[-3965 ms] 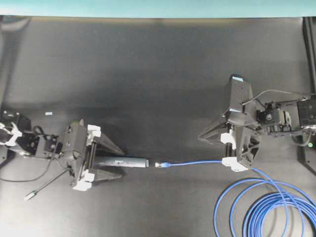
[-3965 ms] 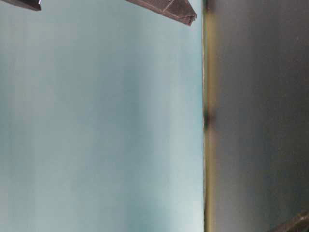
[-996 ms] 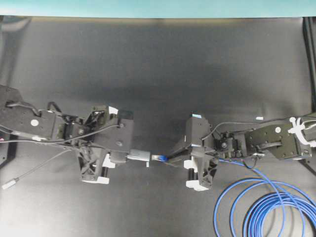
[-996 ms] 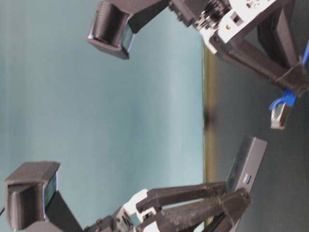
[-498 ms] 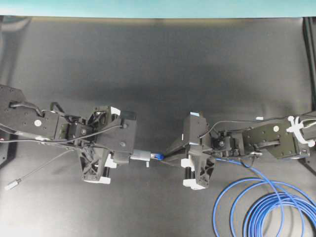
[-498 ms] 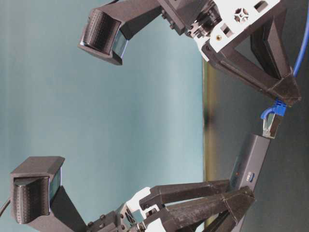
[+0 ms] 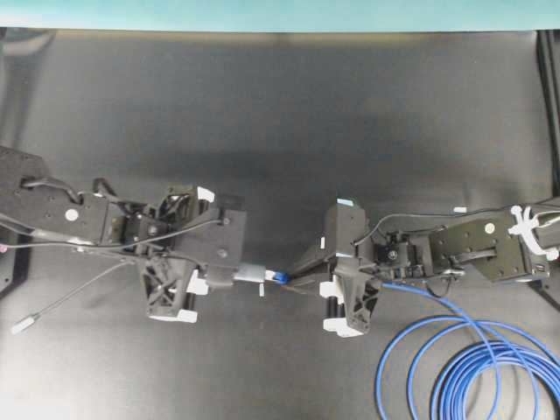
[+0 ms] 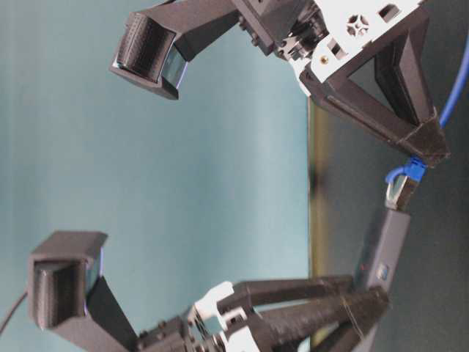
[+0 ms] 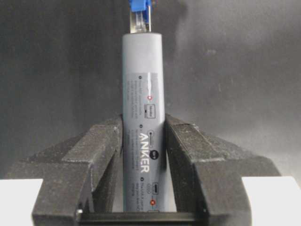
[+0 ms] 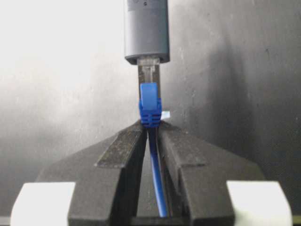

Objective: Insert the LAN cable into the hub.
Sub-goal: 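Press the blue plug fully into the hub port with right gripper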

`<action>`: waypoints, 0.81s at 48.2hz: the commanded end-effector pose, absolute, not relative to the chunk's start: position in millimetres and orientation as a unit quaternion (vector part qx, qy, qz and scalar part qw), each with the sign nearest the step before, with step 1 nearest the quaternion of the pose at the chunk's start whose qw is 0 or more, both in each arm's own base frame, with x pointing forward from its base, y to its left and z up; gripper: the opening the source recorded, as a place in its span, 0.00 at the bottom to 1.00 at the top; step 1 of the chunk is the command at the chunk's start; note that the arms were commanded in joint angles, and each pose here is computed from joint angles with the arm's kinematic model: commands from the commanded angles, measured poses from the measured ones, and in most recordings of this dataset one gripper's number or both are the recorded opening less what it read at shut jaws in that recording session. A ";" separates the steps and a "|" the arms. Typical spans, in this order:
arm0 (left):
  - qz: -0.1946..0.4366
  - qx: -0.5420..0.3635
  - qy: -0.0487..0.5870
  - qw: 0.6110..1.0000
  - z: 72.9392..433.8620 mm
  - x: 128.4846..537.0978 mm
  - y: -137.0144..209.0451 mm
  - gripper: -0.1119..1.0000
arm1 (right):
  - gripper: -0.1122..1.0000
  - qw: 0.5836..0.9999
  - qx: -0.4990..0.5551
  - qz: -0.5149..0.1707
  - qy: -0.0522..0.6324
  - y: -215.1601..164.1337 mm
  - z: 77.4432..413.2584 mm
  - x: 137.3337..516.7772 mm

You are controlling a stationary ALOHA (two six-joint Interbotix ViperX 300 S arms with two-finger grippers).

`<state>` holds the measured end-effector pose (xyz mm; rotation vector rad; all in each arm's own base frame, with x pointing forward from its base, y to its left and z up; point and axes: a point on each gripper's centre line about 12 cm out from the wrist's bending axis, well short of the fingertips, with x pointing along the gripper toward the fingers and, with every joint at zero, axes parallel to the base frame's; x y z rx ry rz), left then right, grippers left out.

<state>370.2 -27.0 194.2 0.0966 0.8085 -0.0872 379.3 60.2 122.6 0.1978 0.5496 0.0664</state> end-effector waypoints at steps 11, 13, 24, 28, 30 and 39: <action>-0.040 0.049 0.396 0.916 203.1 380.5 -25.7 0.35 | 0.17 0.958 0.096 0.038 0.269 63.5 131.4 382.3; -0.040 0.050 0.401 0.914 203.7 381.3 -25.7 0.35 | 0.17 0.955 0.093 0.039 0.279 64.1 129.4 381.0; -0.058 0.088 0.438 0.893 208.0 393.2 -27.7 0.35 | 0.17 0.949 0.085 0.042 0.301 66.4 125.9 378.9; -0.064 0.102 0.444 0.888 208.4 398.9 -28.5 0.35 | 0.17 0.949 0.086 0.042 0.300 66.4 126.6 379.0; -0.067 0.106 0.443 0.888 208.7 400.1 -29.3 0.35 | 0.17 0.949 0.086 0.042 0.300 66.3 126.3 378.7; -0.069 0.109 0.447 0.885 206.4 400.4 -29.9 0.35 | 0.13 0.949 0.087 0.042 0.301 66.2 125.7 378.1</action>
